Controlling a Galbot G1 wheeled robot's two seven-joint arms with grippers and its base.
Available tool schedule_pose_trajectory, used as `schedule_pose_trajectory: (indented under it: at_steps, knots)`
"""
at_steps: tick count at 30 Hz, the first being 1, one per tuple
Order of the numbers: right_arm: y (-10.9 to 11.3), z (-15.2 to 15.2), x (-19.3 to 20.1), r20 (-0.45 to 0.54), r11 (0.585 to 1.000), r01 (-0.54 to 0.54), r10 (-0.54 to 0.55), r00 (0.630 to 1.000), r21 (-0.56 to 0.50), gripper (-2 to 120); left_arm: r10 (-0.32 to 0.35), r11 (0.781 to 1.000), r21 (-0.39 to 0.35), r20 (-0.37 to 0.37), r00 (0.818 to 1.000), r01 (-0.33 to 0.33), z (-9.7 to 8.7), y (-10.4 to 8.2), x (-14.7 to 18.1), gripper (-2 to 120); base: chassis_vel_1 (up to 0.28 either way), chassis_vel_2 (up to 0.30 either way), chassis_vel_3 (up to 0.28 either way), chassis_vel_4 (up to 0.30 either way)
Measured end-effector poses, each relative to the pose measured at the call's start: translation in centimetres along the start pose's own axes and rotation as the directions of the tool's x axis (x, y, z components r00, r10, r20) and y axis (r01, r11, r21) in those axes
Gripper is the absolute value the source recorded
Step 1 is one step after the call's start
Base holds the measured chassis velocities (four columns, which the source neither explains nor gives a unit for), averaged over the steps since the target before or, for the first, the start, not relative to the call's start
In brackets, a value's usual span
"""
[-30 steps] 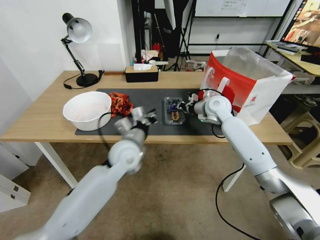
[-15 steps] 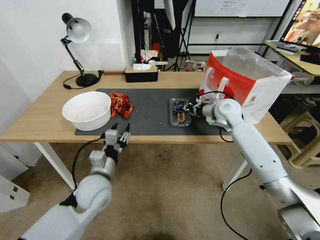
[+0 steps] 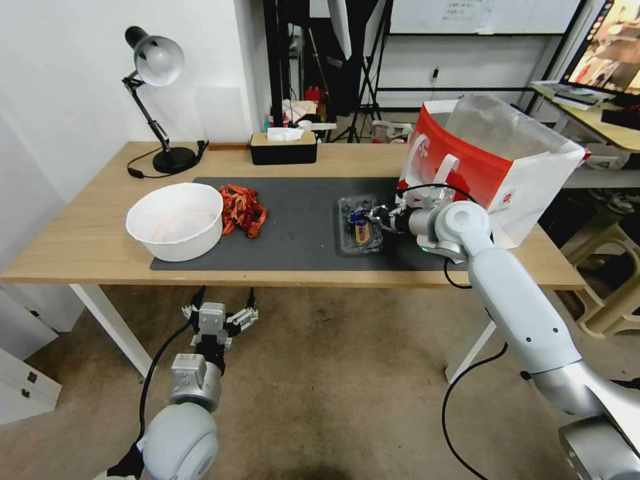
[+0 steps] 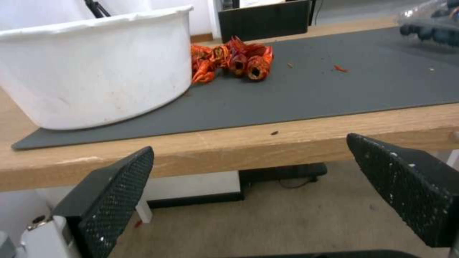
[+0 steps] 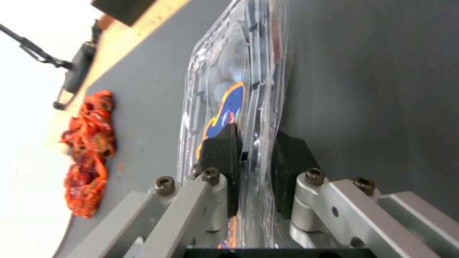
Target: Close the takeout container lid, then place the container into the takeout bag.
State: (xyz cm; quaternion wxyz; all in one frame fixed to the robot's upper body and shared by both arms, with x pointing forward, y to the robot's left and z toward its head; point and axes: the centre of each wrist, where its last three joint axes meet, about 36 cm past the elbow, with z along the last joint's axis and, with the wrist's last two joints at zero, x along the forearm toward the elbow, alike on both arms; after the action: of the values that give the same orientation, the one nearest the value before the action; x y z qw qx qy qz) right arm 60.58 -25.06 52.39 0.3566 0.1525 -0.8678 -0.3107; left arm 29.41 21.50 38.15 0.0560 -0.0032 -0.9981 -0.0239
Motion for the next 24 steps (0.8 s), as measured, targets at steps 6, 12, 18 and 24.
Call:
schedule_pose_trajectory:
  at_steps: [6,12,18,24]
  knots:
    - [1.2,-0.1,0.7,0.041,0.998,0.049,-0.051,0.998,0.043,11,-0.01,1.0,0.002,0.009,1.0,0.01,0.7,-0.2,0.1,100,0.0,0.0,0.0,0.0]
    - [3.0,0.1,1.5,0.103,0.978,0.124,-0.143,0.984,0.17,11,-0.015,1.0,0.007,0.002,1.0,0.015,1.0,-0.3,0.2,100,0.0,0.0,0.0,0.0]
    - [5.4,0.2,2.8,0.186,0.92,0.185,-0.26,0.947,0.344,11,-0.016,1.0,0.017,0.005,1.0,0.016,1.2,-0.3,0.3,100,0.0,0.0,0.0,0.0]
    - [8.1,-0.7,4.7,0.346,0.813,0.111,-0.361,0.866,0.572,11,-0.024,0.999,0.035,0.006,1.0,0.024,1.3,-0.7,0.4,100,0.0,0.0,0.0,0.0]
